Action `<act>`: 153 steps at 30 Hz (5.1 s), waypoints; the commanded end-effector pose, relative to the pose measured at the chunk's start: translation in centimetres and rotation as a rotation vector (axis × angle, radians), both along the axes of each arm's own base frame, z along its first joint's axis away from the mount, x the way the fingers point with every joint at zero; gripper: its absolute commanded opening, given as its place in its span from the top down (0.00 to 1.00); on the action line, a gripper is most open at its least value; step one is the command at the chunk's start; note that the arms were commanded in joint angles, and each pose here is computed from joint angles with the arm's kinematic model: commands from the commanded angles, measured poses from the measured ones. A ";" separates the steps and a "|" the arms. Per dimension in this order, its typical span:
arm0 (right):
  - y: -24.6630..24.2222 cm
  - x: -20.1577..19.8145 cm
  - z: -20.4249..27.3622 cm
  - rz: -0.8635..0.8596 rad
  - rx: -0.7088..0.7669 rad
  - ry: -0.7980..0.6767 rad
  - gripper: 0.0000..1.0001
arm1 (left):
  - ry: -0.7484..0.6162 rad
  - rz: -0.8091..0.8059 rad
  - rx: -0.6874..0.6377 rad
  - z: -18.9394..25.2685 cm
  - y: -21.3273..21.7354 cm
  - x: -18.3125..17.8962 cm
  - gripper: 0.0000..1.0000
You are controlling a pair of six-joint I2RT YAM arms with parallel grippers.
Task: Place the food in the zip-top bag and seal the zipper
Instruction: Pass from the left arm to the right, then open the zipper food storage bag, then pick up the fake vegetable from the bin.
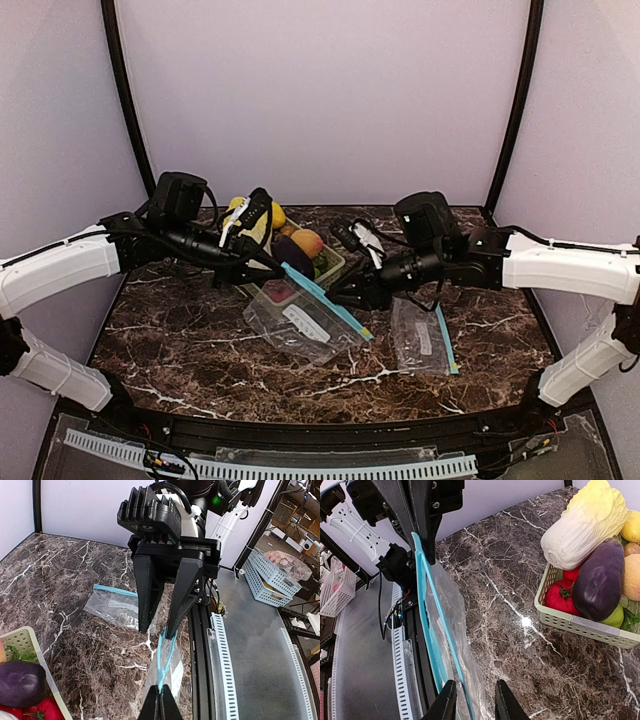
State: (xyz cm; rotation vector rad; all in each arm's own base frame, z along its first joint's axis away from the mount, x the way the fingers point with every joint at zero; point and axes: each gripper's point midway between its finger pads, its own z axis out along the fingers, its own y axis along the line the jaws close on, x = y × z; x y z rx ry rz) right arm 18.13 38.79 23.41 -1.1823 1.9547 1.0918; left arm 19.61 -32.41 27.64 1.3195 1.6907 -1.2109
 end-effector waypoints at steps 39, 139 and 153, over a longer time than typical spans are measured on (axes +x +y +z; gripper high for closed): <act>-4.7 5.6 -1.1 -0.594 -0.219 -0.118 1.00 | 0.310 0.713 -0.252 0.4 0.3 4.0 0.30; 2.3 5.7 -0.3 -0.449 -0.188 -0.030 0.19 | 0.413 1.110 0.285 -9.1 13.4 -2.5 0.99; 5.8 14.0 -2.5 -0.465 -0.324 -0.040 0.08 | 0.398 1.014 0.393 -9.7 12.2 -2.5 0.99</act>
